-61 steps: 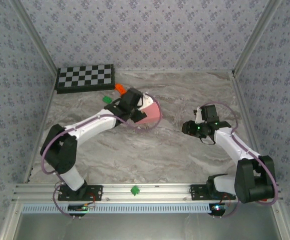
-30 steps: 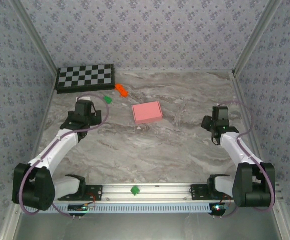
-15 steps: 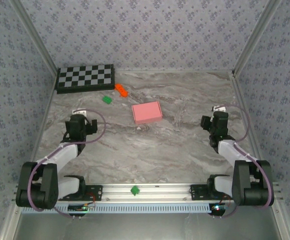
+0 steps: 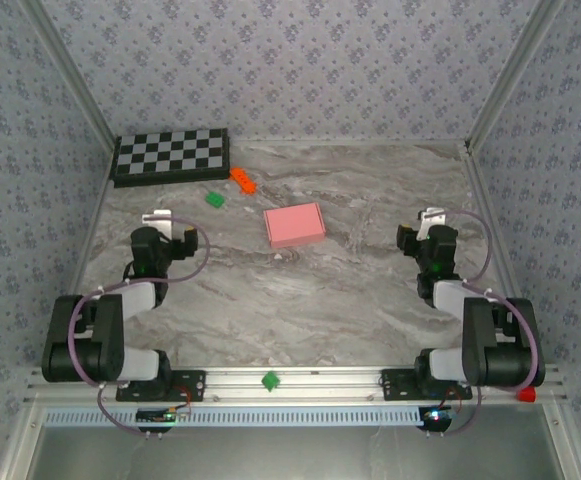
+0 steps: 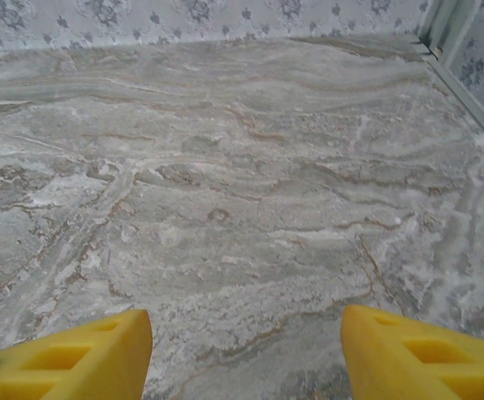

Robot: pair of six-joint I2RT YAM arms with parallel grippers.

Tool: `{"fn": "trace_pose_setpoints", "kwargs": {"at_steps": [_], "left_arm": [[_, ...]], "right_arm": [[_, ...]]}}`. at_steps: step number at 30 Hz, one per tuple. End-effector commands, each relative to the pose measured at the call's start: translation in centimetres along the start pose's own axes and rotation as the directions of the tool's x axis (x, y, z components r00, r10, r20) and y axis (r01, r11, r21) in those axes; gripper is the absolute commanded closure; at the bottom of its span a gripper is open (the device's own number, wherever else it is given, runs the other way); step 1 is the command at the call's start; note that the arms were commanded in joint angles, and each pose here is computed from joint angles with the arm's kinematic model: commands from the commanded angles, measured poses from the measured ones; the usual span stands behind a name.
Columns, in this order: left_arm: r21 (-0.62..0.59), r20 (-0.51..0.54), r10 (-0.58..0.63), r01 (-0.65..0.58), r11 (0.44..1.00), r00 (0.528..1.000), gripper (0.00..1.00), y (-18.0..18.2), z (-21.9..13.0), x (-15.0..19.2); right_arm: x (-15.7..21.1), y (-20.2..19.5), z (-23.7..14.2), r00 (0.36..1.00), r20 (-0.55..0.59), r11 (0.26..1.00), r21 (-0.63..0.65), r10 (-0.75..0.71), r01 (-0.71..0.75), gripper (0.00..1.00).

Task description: Fold the paper box

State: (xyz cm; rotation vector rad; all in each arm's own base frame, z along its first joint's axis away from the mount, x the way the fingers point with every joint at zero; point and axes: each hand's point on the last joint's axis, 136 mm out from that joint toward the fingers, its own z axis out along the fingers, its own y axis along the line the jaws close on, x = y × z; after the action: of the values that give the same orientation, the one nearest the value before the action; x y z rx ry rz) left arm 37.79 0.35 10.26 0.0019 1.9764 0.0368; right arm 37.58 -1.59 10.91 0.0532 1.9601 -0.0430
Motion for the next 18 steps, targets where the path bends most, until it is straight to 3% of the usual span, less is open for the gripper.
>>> {"fn": "trace_pose_setpoints", "kwargs": {"at_steps": [1, 10, 15, 18], "left_arm": [[0.062, 0.067, -0.017, 0.012, 0.998, 0.998, 0.00, -0.7, 0.3, -1.2], [0.047, 0.051, -0.025, 0.023, 0.999, 0.998, 0.00, -0.4, 1.5, 0.4], [-0.025, 0.034, -0.052, 0.053, 0.998, 0.998, 0.00, 0.9, 2.2, 0.4], [-0.055, 0.019, -0.063, 0.064, 0.996, 0.998, 0.00, 1.4, 2.4, 0.5]], "right_arm": [[-0.6, 0.2, 0.3, 0.998, 0.053, 0.999, -0.024, -0.026, 0.027, 0.36], [0.7, 0.4, 1.2, 0.998, 0.047, 0.999, -0.032, -0.035, 0.037, 0.36], [1.4, 0.9, 1.8, 0.997, 0.052, 0.998, -0.028, -0.060, 0.061, 0.35], [1.4, 0.5, 2.2, 0.998, 0.020, 0.998, -0.003, -0.057, 0.057, 0.26]]}}
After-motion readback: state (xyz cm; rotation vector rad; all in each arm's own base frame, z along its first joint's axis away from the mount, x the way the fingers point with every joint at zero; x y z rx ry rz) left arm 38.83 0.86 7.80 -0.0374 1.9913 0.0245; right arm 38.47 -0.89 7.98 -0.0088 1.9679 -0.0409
